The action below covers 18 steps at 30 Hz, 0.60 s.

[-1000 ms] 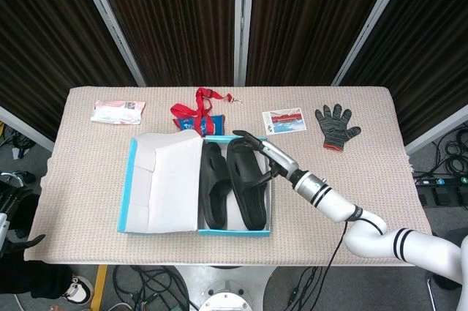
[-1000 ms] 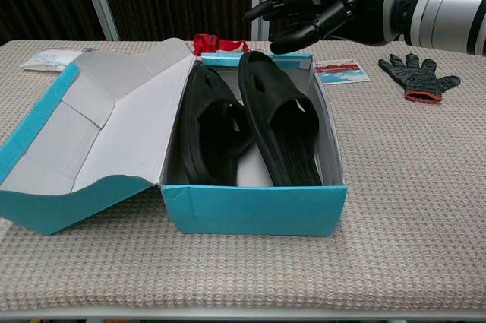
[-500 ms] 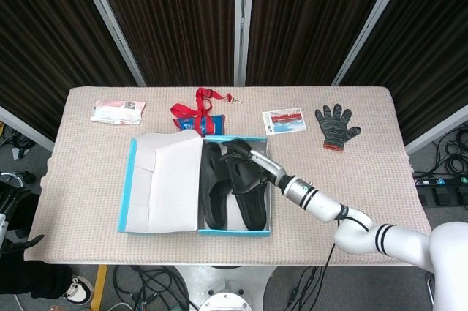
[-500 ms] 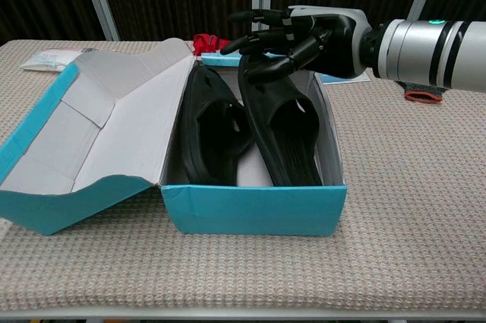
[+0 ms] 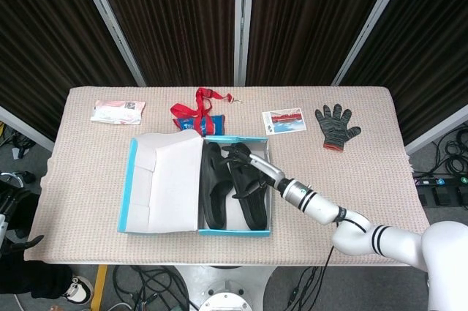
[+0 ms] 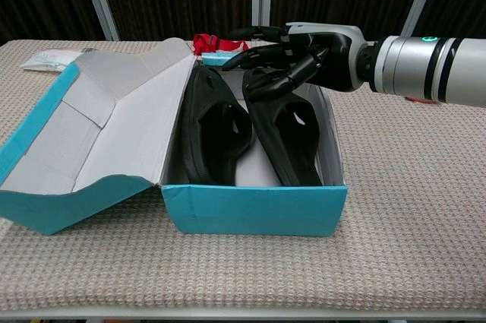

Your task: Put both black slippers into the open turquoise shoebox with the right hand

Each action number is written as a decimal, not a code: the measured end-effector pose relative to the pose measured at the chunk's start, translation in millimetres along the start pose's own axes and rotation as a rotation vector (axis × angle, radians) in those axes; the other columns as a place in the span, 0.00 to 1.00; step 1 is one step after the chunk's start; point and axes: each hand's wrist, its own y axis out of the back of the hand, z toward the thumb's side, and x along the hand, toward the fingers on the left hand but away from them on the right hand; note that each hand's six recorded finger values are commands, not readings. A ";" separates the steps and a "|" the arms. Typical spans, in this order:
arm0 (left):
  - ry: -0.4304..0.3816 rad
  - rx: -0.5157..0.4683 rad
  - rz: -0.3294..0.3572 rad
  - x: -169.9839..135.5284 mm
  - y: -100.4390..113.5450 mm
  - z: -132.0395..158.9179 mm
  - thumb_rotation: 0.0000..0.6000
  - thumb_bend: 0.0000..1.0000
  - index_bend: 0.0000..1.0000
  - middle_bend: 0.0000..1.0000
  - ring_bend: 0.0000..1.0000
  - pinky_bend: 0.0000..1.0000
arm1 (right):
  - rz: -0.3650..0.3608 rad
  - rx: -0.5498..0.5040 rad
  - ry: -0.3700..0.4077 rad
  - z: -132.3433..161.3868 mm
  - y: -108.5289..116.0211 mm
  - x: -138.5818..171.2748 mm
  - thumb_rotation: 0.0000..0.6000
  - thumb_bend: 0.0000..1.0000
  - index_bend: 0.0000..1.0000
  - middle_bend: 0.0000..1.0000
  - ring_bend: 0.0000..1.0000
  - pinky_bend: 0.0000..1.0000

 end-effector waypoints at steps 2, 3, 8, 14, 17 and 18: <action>0.000 0.000 -0.001 0.2 0.0 -0.1 1.00 0.06 0.13 0.09 0.00 0.05 | -0.002 -0.003 0.026 7.0 -0.1 1.3 1.00 0.00 0.02 0.20 0.02 0.19; 0.000 0.000 0.000 0.3 0.0 0.1 1.00 0.06 0.13 0.09 0.00 0.05 | -0.002 -0.005 0.043 12.3 -0.5 2.4 1.00 0.00 0.02 0.20 0.02 0.20; -0.003 -0.002 0.001 1.1 0.3 0.9 1.00 0.06 0.13 0.09 0.00 0.05 | 0.012 0.010 0.073 27.3 -4.3 8.7 1.00 0.00 0.02 0.20 0.02 0.22; -0.005 -0.003 -0.010 3.0 -3.2 1.9 1.00 0.06 0.13 0.09 0.00 0.05 | 0.014 0.075 0.014 20.5 -5.3 14.2 1.00 0.00 0.01 0.20 0.02 0.22; -0.008 0.002 -0.006 2.7 -2.3 2.6 1.00 0.06 0.13 0.09 0.00 0.05 | 0.011 0.076 -0.042 9.1 -5.2 14.1 1.00 0.00 0.00 0.19 0.02 0.22; -0.007 0.002 -0.003 2.3 -1.6 2.4 1.00 0.06 0.13 0.09 0.00 0.05 | 0.012 0.076 -0.065 4.0 -5.2 13.5 1.00 0.00 0.00 0.19 0.02 0.22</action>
